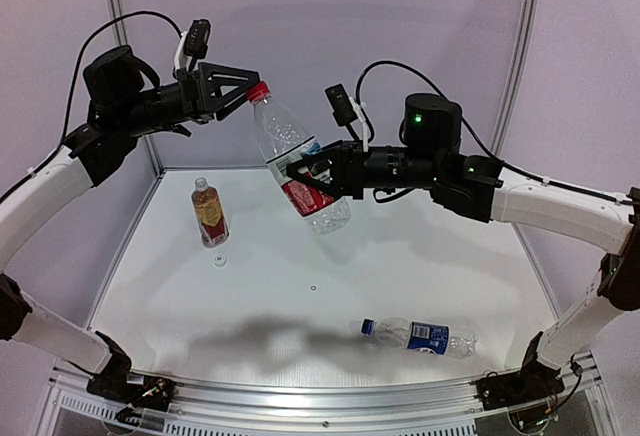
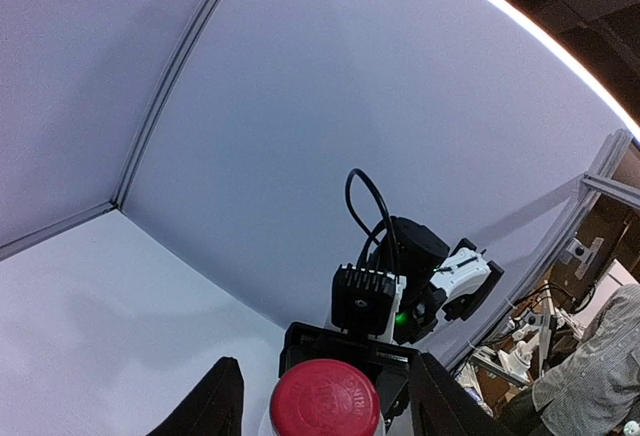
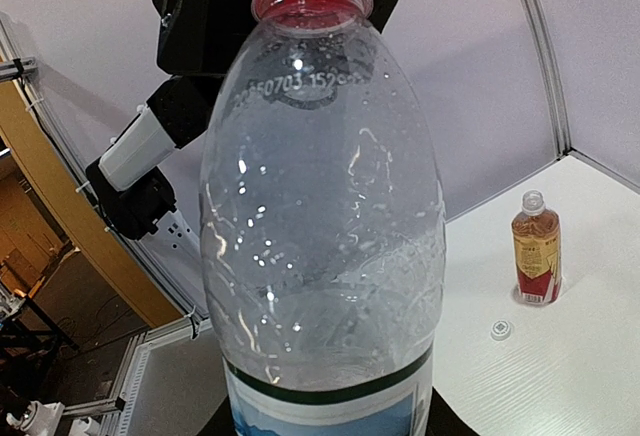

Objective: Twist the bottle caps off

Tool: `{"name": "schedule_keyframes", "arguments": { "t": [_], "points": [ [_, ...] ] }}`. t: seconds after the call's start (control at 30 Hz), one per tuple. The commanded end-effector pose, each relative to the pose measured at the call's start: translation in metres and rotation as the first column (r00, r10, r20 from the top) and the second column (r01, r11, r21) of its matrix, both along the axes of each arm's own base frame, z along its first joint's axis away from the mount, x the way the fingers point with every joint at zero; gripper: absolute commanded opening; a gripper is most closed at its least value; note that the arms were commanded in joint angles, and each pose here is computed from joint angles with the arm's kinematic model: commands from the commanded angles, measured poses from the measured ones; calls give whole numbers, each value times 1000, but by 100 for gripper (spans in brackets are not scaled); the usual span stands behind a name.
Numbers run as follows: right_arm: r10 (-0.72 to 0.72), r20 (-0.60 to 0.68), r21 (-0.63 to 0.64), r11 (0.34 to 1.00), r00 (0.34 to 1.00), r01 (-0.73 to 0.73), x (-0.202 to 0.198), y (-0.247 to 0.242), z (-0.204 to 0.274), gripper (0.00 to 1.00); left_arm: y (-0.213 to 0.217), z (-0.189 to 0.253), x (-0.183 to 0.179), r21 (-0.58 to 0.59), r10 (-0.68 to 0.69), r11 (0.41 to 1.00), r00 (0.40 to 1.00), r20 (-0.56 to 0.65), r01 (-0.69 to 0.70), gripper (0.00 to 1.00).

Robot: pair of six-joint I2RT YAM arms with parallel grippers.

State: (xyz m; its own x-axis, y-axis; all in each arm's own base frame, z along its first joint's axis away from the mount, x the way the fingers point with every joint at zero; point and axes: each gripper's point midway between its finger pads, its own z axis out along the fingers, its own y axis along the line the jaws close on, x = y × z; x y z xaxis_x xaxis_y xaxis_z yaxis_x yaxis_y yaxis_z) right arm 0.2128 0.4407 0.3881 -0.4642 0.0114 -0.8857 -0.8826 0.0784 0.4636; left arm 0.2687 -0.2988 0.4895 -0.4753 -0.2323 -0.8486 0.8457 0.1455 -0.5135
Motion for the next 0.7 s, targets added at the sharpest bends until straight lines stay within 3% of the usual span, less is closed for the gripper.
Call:
{"name": "schedule_keyframes", "arguments": {
  "t": [0.0,0.1,0.37,0.5,0.67],
  "points": [
    [5,-5,8,1000,1000,-5,1,0,6,39,-6,13,-5,-14,-37,999,998,47,37,53],
    [7,-9,7,1000,1000,-7,2,1,6,38,-8,11,-5,-9,-42,999,998,41,43,46],
    [1,-15,4,1000,1000,-1,5,4,3,38,-8,2,1,18,-14,1000,1000,9,14,11],
    [-54,-7,-42,998,999,54,17,6,-9,38,-7,-15,11,79,68,995,996,-62,-63,9],
    [-295,74,-224,926,953,304,67,0,-53,36,4,-30,32,186,304,945,933,-190,-270,9]
  ]
}}
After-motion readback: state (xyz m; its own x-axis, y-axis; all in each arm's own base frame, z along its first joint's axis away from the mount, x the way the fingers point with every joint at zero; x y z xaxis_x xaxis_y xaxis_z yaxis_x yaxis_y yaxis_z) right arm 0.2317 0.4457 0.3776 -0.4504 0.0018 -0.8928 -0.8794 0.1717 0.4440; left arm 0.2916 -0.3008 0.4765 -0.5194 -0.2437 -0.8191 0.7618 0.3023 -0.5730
